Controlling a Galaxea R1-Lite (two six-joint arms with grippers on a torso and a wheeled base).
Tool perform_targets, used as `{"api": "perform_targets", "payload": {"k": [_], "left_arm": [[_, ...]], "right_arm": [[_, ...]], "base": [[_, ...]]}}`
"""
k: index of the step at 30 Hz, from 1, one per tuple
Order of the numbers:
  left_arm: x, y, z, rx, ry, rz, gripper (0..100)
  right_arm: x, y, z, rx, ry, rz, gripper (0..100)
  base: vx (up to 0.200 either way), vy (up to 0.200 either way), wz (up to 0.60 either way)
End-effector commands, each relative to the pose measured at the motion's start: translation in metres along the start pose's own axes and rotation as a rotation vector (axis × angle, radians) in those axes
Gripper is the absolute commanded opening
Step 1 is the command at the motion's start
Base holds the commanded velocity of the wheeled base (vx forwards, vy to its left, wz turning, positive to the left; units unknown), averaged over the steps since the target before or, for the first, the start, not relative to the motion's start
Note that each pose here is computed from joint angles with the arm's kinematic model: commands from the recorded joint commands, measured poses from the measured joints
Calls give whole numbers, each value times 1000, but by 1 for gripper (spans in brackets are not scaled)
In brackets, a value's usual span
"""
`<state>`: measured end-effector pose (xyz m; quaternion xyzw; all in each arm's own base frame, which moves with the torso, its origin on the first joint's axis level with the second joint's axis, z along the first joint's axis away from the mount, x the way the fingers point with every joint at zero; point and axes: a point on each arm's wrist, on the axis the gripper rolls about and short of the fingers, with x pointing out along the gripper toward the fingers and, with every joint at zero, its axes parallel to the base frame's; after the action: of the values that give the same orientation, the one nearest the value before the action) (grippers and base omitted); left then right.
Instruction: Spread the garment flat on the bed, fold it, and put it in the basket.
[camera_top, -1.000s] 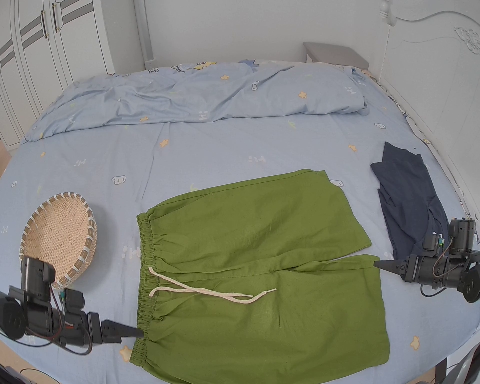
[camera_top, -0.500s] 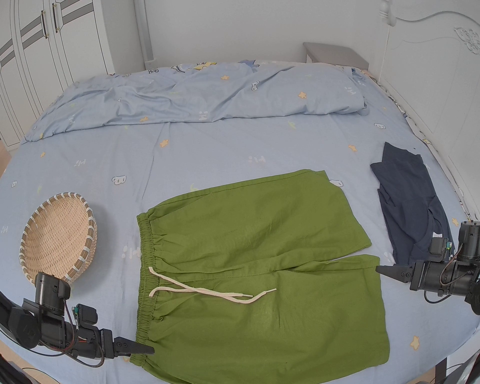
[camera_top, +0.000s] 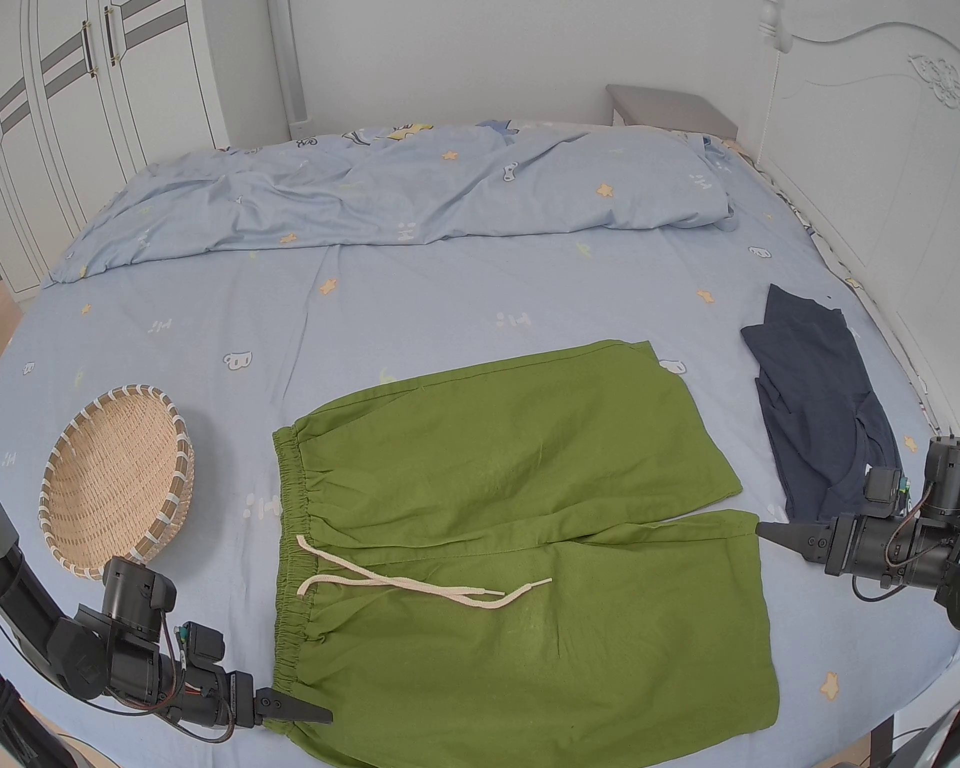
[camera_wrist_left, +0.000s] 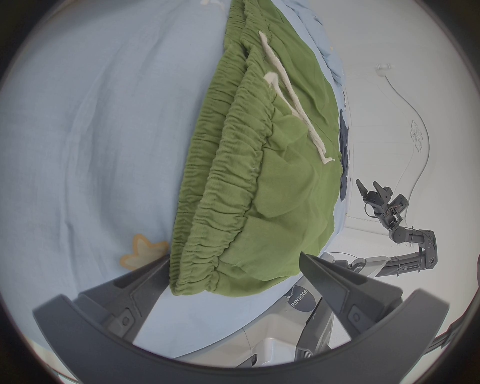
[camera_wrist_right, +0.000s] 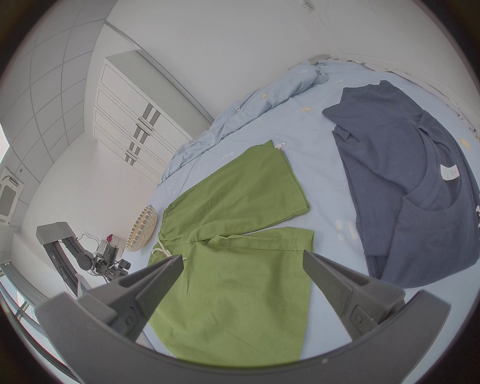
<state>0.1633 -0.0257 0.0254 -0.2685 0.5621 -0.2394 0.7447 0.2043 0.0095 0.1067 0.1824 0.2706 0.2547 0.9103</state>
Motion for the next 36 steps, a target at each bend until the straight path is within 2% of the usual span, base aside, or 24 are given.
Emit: {"api": "perform_targets", "payload": {"k": [1, 6, 7, 14, 22, 27, 28, 31, 36], "left_arm": [[1, 2, -1, -14, 15, 3, 100], [2, 2, 3, -31, -1, -6, 100], [2, 2, 4, -34, -7, -7, 0], [0, 2, 0, -47, -11, -7, 0], [-10, 0, -18, -34, -24, 2, 0], [-24, -2, -26, -30, -101, 6, 0], [-25, -1, -26, -32, -111, 7, 0], [-26, -1, -26, -34, -118, 8, 0], [-25, -1, -24, -34, -117, 6, 0]], "right_arm": [[0, 0, -1, 0, 0, 0, 100], [0, 0, -1, 1, 0, -1, 100], [0, -1, -1, 1, -1, -2, 100], [-3, -1, -10, 18, 25, -8, 100], [-20, -2, -40, 75, 78, -50, 100], [-36, 6, -69, 112, 144, -56, 100], [-38, 6, -73, 142, 170, -64, 100], [-47, 9, -85, 196, 254, -87, 100], [-53, 13, -96, 228, 334, -97, 100]], "base": [[0, 0, 0], [0, 0, 0], [0, 0, 0], [0, 0, 0], [0, 0, 0], [0, 0, 0], [0, 0, 0], [0, 0, 0], [0, 0, 0]]}}
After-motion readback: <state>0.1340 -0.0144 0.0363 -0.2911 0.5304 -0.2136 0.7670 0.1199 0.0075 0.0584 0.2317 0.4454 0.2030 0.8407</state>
